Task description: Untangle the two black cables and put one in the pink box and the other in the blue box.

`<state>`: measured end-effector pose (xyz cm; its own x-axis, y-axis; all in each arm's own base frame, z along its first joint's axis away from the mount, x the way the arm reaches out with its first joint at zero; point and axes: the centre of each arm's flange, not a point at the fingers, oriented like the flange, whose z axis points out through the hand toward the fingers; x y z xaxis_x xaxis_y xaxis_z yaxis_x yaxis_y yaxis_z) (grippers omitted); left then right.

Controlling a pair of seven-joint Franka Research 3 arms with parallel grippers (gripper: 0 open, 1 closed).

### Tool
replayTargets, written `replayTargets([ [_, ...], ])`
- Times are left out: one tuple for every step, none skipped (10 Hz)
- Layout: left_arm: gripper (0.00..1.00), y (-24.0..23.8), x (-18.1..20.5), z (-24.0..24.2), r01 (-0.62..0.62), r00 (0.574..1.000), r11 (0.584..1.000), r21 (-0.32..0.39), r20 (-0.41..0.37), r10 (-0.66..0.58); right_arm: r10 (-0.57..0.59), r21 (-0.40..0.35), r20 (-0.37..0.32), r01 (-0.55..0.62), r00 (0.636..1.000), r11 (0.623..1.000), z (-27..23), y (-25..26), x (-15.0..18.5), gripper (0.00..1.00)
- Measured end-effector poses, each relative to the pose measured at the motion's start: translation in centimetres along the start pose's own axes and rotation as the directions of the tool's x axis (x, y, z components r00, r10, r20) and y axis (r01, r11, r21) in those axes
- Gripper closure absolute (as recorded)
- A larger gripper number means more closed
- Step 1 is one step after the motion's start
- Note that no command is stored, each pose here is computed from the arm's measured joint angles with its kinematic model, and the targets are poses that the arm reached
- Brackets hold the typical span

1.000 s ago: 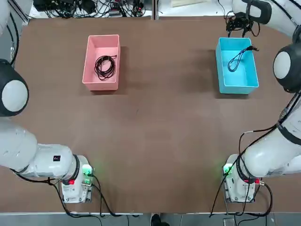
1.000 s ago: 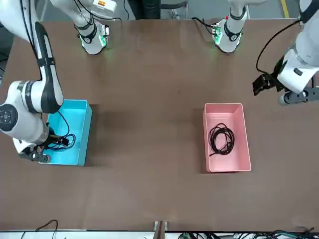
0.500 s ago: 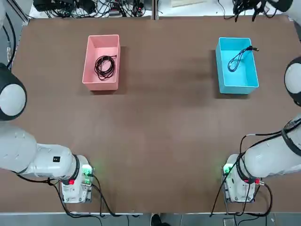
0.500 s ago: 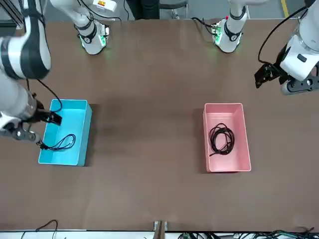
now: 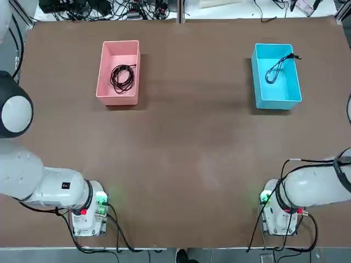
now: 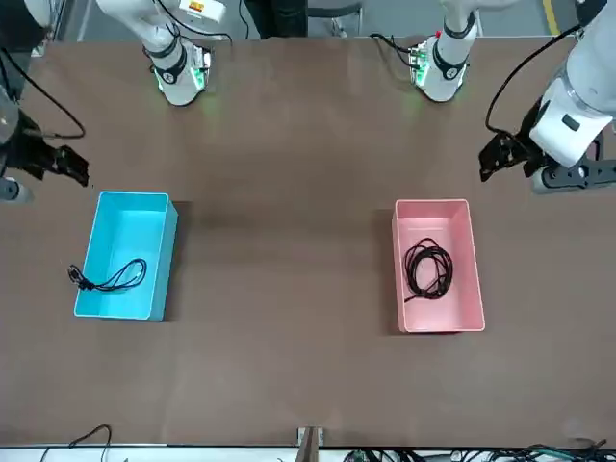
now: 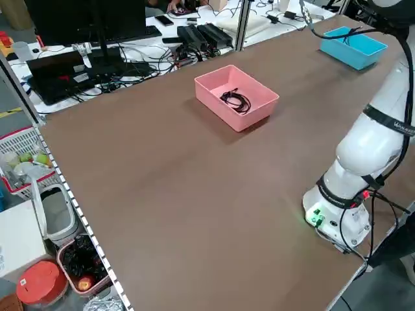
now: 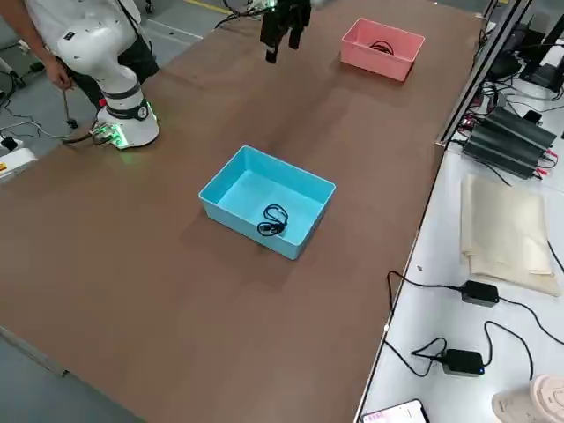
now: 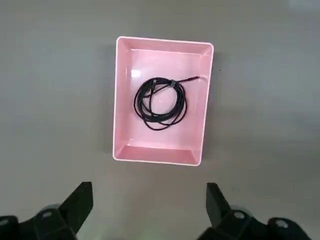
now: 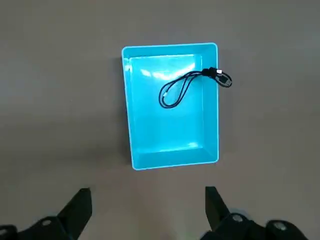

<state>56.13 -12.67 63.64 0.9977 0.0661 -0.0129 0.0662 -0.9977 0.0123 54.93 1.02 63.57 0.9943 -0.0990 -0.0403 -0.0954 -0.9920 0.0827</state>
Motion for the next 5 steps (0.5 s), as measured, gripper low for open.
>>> replayTargets([
  [0.00,0.07,-0.02,0.05,-0.001,1.000,1.000,0.000,0.001,0.001,-0.006,0.013,-0.006,0.006,1.000,1.000,-0.91,0.93,-0.71,0.00],
  [0.00,0.12,-0.04,0.09,-0.002,1.000,1.000,0.001,0.002,0.002,-0.015,0.019,-0.008,0.015,1.000,1.000,-1.43,1.51,-1.19,0.00],
  [0.00,0.12,-0.04,0.21,-0.002,1.000,1.000,0.001,0.005,0.002,-0.022,0.021,-0.008,0.022,1.000,1.000,-1.63,1.68,-1.38,0.00],
  [0.00,0.13,-0.04,0.38,-0.002,1.000,1.000,0.002,0.008,0.002,-0.026,0.021,-0.007,0.026,1.000,0.999,-1.60,1.63,-1.39,0.00],
  [0.00,0.12,-0.04,0.50,-0.002,1.000,1.000,0.003,0.011,0.002,-0.027,0.021,-0.006,0.027,1.000,0.999,-1.54,1.61,-1.39,0.00],
])
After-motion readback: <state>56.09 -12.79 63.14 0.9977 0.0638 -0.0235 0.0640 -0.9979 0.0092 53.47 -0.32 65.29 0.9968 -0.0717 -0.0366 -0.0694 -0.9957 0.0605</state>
